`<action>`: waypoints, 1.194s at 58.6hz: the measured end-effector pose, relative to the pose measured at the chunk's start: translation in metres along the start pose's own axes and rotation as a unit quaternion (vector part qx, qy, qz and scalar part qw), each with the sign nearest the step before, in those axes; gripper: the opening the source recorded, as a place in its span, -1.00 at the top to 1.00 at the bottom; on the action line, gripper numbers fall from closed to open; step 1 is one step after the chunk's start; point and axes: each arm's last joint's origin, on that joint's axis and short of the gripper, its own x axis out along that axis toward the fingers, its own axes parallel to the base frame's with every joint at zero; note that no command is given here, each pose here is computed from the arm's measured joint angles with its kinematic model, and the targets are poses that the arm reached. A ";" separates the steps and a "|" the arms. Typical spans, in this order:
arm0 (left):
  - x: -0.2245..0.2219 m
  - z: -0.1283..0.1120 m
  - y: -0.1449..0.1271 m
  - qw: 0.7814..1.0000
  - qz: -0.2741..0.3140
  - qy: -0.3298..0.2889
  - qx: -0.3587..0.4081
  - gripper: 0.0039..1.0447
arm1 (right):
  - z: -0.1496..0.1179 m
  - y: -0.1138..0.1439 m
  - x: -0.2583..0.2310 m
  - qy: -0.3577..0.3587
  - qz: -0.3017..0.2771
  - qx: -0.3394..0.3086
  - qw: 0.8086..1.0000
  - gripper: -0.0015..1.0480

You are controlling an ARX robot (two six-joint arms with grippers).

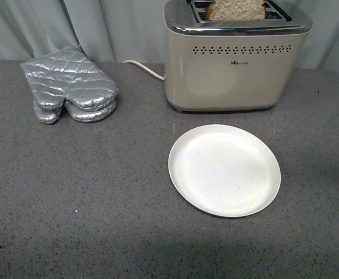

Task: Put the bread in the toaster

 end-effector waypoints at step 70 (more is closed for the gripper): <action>0.000 0.000 0.000 1.000 0.000 0.000 0.000 -0.88 | -0.062 -0.033 -0.093 -0.001 -0.001 -0.015 1.000 0.99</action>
